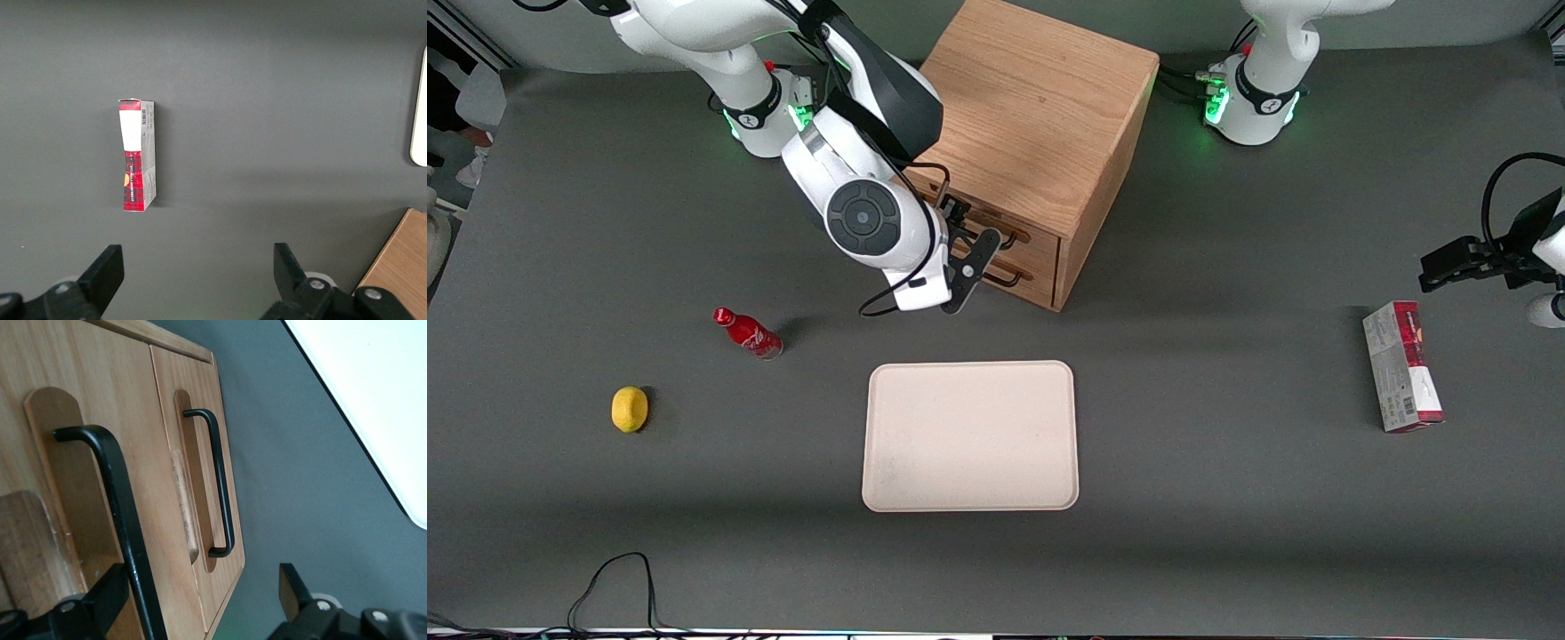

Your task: Open upper drawer

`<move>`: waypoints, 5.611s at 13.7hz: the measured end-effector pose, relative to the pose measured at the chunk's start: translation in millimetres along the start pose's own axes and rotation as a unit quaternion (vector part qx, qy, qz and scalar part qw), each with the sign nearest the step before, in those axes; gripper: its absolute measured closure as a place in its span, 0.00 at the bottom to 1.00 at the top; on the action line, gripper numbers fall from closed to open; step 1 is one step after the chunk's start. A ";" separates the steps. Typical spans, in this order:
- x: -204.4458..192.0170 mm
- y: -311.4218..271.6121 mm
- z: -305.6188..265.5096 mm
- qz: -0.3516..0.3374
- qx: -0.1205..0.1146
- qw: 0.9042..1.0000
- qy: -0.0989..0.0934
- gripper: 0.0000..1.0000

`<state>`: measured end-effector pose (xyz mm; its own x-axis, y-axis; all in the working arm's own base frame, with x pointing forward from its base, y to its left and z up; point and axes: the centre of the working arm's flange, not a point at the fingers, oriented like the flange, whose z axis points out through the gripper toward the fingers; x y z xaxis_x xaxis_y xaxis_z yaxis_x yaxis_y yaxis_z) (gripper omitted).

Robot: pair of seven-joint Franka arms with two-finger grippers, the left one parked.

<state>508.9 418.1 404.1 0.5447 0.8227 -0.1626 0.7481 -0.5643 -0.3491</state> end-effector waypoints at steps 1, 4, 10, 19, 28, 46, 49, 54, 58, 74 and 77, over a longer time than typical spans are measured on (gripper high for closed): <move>0.3 0.5 1.5 0.000 0.000 1.000 0.001 0.00; 1.0 0.9 3.4 -0.006 -0.001 1.000 0.003 0.00; 1.1 1.6 5.8 -0.016 -0.003 1.000 0.007 0.00; 2.4 22.3 25.6 -0.005 -0.019 1.000 0.021 0.00; -1.0 31.7 17.4 -0.003 -0.021 0.999 0.028 0.00; -11.6 65.7 -18.2 0.005 -0.035 0.997 0.062 0.00; -12.9 71.3 -20.8 0.008 -0.040 0.997 0.066 0.00; -15.7 90.1 -26.4 0.020 -0.042 0.996 0.077 0.00; -13.7 102.0 -29.4 0.024 -0.041 0.995 0.083 0.00; -11.0 161.4 -48.3 0.055 -0.039 0.991 0.118 0.00; -11.2 168.5 -50.3 0.058 -0.039 0.990 0.122 0.00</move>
<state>647.9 310.4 393.5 0.6974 0.7159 0.0337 0.6965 -0.6659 -0.2671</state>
